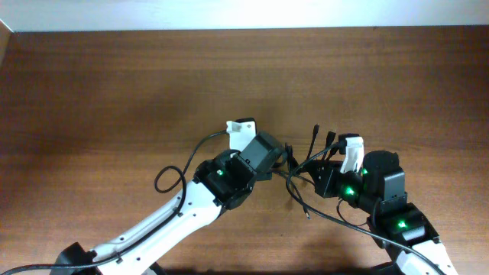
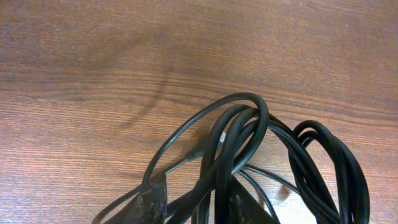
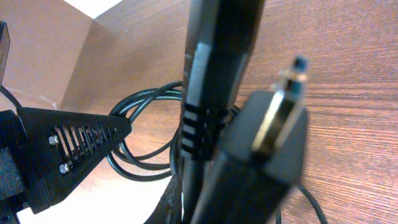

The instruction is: Untangle cables

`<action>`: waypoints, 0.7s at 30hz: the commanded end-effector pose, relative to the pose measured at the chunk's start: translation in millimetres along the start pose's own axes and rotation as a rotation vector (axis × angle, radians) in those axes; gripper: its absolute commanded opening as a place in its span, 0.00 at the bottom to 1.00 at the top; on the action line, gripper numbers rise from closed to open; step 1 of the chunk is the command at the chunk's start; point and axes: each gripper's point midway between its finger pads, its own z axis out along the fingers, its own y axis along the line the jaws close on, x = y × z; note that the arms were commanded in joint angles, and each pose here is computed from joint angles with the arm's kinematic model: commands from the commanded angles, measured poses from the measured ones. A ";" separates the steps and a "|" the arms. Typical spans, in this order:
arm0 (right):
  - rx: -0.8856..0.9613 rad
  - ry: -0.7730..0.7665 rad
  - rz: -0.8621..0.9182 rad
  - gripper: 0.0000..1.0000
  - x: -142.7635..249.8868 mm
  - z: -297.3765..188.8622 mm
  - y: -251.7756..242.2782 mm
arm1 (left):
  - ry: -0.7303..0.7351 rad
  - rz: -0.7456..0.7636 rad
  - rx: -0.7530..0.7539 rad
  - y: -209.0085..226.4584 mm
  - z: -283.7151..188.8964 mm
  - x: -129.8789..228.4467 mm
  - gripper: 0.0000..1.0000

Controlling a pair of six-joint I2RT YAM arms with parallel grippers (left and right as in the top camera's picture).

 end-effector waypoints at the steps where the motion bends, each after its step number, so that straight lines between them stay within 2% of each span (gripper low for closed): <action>1: -0.008 -0.025 -0.019 0.04 -8.6 -2.9 4.4 | 0.000 -0.003 0.006 -3.1 -0.4 -3.2 0.25; 5: -0.008 -0.025 -0.019 0.04 -8.6 -2.9 4.4 | 0.000 -0.003 0.006 -3.2 -0.4 -3.2 0.13; 6: -0.008 -0.025 -0.019 0.04 -8.6 -2.9 4.4 | 0.000 -0.003 0.006 -3.2 -0.4 -3.2 0.05; 7: -0.008 -0.025 -0.019 0.04 -8.6 -2.9 4.4 | 0.000 -0.003 0.006 -3.2 -0.4 -3.2 0.00; 11: -0.008 -0.025 -0.019 0.05 -8.7 -2.9 4.4 | -0.001 -0.004 0.006 -3.2 -0.5 -3.3 0.00; 14: -0.008 -0.026 -0.019 0.13 -8.7 -2.9 4.3 | 0.000 -0.003 0.005 -3.0 -0.5 -3.2 0.00; 15: -0.005 -0.027 -0.019 0.18 -8.9 -2.9 3.9 | -0.001 -0.004 0.006 -3.0 -0.6 -3.4 0.00; 18: -0.001 -0.029 -0.019 0.48 -9.2 -2.8 3.2 | -0.010 0.014 0.015 -3.7 -4.3 -6.0 0.00; 20: -0.001 -0.029 -0.019 0.63 -9.2 -2.8 3.2 | -0.034 0.053 0.026 -3.8 -11.9 -11.5 0.00; 21: -0.001 -0.029 -0.019 0.77 -9.3 -2.9 3.3 | -0.055 0.067 0.031 -3.2 -18.0 -16.5 0.00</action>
